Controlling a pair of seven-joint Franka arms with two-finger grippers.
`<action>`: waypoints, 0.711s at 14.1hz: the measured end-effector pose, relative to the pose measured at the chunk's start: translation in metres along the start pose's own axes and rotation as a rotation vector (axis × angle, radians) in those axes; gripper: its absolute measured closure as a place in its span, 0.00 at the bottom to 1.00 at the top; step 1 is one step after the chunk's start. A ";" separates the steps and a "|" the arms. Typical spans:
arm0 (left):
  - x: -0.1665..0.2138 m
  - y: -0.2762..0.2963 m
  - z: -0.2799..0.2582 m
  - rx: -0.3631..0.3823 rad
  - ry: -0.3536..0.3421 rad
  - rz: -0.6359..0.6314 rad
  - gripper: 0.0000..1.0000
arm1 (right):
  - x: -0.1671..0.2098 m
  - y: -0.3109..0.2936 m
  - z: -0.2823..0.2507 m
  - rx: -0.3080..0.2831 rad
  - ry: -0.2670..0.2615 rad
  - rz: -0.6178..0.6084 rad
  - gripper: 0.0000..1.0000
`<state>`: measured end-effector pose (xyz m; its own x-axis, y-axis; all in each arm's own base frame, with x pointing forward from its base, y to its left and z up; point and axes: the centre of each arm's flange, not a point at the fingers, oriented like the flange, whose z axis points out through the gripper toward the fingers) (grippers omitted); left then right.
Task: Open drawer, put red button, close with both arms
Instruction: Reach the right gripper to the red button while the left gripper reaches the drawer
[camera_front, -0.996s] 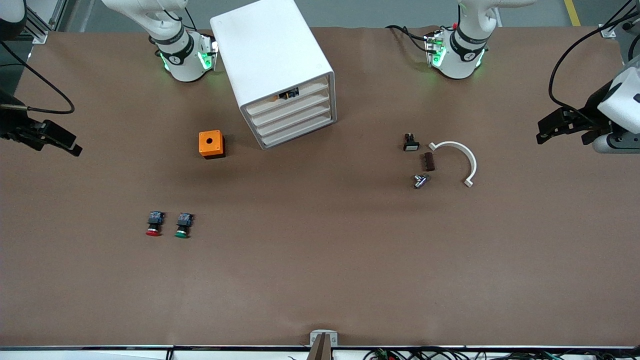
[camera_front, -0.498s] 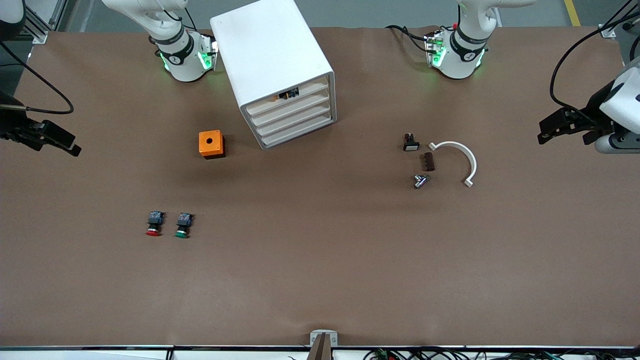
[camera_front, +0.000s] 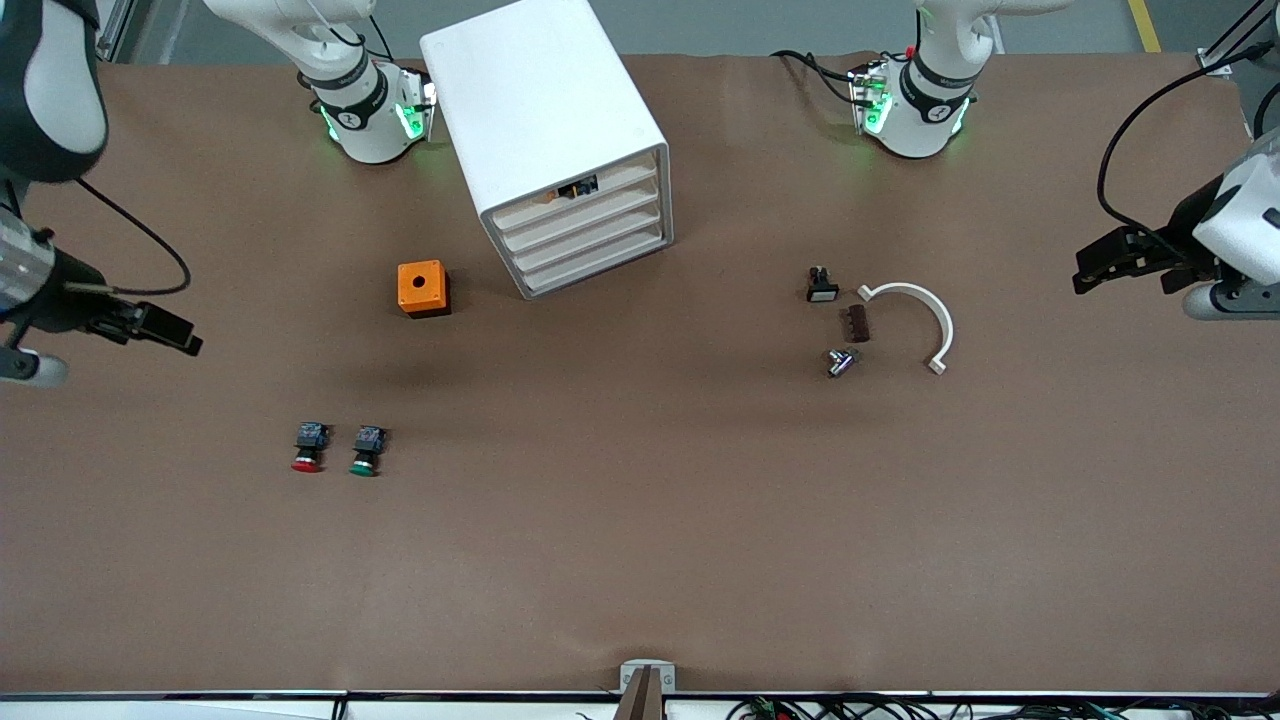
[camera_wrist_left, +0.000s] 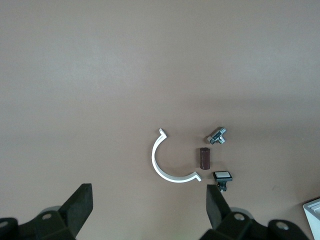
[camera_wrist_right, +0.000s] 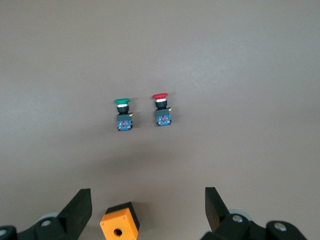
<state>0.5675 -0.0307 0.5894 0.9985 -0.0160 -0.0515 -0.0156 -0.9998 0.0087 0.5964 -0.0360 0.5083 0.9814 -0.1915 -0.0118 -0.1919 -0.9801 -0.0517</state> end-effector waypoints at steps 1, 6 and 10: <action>0.003 0.000 0.007 0.000 -0.014 0.000 0.00 | 0.006 -0.001 0.014 -0.003 -0.007 0.000 0.00; 0.019 0.018 0.047 0.003 -0.084 0.030 0.00 | 0.030 -0.002 0.078 -0.016 -0.040 -0.011 0.00; 0.024 0.069 0.086 0.030 -0.176 -0.031 0.00 | 0.043 -0.001 0.123 -0.026 -0.062 -0.010 0.00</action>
<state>0.5855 -0.1012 0.5025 0.9742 0.0162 -0.2249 0.0108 -0.9996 -0.0254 0.6382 -0.0366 0.3847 0.9811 -0.1793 -0.0732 -0.1817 -0.9830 -0.0264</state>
